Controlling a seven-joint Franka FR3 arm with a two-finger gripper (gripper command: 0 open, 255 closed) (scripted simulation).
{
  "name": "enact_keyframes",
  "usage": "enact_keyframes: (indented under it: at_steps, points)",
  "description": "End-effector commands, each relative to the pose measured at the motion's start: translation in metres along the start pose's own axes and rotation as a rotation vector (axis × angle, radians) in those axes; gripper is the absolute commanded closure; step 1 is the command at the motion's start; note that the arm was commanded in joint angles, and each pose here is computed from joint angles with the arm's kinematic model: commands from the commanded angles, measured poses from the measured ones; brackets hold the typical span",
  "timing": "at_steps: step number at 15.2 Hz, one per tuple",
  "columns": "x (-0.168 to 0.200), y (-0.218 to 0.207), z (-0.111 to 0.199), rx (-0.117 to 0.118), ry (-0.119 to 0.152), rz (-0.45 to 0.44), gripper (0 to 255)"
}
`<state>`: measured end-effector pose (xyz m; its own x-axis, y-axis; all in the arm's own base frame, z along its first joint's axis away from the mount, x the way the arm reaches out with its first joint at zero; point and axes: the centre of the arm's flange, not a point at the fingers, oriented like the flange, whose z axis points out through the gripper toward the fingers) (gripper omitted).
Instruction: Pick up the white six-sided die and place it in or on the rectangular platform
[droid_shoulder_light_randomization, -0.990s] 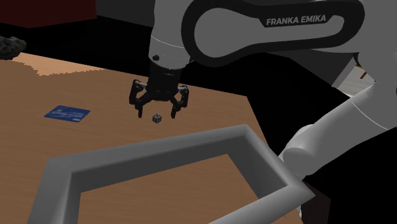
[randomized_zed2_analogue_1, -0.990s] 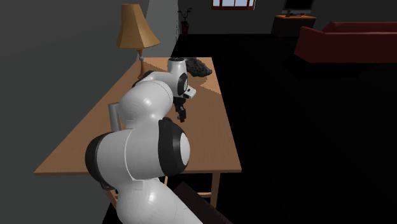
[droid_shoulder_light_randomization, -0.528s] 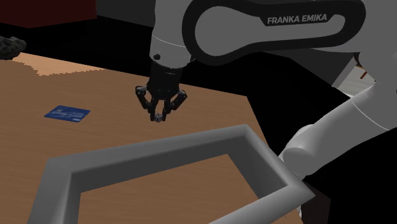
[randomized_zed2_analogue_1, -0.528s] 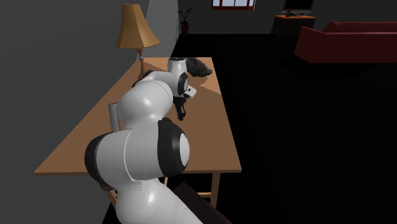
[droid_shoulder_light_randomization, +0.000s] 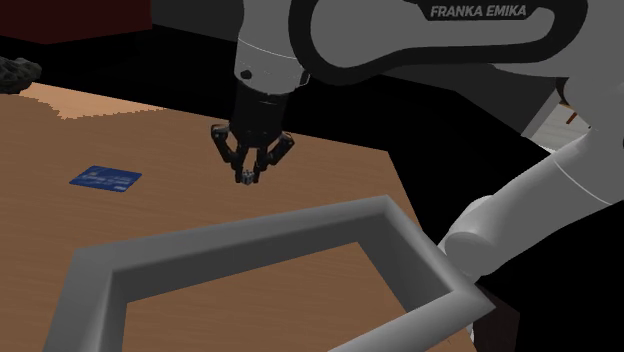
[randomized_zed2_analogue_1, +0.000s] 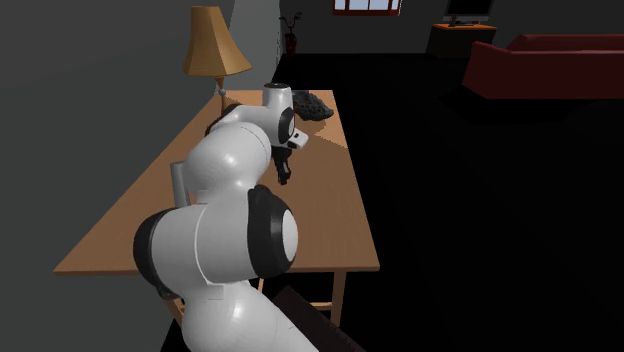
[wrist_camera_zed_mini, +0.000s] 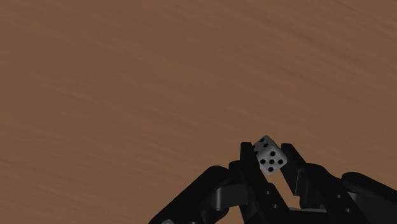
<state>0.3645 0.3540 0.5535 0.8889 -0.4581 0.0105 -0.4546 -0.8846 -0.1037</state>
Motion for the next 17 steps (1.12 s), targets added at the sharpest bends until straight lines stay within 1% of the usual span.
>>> enact_keyframes:
  at_steps: [1,17]
  points:
    - [0.000,-0.002,-0.011,0.000,0.000,0.000,255]
    - [0.001,-0.010,-0.095,0.000,0.000,0.000,255]
